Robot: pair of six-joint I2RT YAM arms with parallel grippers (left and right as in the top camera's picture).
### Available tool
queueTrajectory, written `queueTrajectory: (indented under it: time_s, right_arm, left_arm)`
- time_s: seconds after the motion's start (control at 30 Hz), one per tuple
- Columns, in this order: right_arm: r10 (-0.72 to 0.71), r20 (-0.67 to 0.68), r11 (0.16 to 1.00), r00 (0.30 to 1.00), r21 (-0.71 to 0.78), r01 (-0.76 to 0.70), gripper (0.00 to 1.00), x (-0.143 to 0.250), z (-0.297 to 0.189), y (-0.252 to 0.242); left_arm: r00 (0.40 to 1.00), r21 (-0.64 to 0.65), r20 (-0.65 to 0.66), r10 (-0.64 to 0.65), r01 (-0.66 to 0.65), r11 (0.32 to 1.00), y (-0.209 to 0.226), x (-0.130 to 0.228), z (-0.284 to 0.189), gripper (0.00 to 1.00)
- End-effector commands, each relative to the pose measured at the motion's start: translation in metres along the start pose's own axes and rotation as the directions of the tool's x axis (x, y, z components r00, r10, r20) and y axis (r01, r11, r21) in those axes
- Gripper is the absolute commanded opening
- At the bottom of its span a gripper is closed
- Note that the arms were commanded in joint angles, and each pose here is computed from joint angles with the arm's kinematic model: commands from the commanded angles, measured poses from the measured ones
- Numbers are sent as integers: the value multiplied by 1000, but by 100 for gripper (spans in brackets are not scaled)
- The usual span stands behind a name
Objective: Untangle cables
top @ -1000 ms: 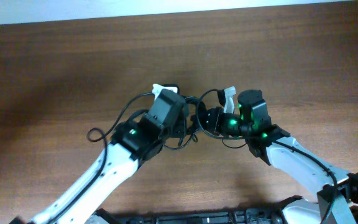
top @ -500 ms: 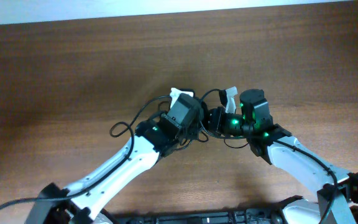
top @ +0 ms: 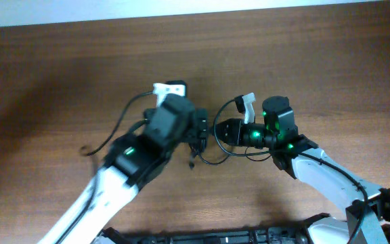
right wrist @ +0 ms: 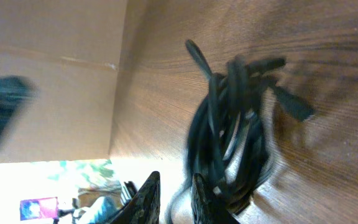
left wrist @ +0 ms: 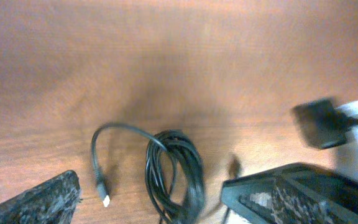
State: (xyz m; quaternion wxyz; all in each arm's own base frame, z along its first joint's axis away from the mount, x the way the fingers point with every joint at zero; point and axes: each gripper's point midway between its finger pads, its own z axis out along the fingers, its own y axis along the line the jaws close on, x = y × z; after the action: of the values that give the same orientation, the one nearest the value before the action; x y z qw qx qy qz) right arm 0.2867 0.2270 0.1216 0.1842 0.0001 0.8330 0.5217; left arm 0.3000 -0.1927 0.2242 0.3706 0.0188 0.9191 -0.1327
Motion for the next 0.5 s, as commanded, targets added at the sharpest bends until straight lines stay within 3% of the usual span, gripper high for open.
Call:
queueTrajectory:
  time_s: [0.0, 0.1, 0.13, 0.23, 0.3, 0.47]
  right_arm:
    - [-142, 2, 989, 990, -37, 142, 15, -4, -2, 13]
    - [-179, 6, 983, 984, -31, 179, 13, -4, -2, 12]
    - [-203, 8, 979, 979, -16, 203, 25, -4, -2, 9]
    - [-190, 13, 975, 982, 121, 187, 76, -5, -3, -18]
    - [-172, 20, 966, 985, 201, 165, 81, -5, -6, -34]
    - [-238, 13, 959, 971, 165, 233, 82, -1, 6, -18]
  left_arm:
    - [984, -61, 9, -178, 178, 982, 28, -3, -18, 99]
    - [945, -165, -39, -326, 316, 934, 53, 20, -2, 99]
    - [933, -186, -45, -357, 343, 921, 57, 24, 3, 99]
    - [919, -254, -79, -386, 356, 899, 68, 35, 26, 99]
    - [913, -302, -106, -394, 348, 887, 76, 43, 44, 99]
    - [886, -371, -84, -455, 396, 840, 105, 40, 79, 99]
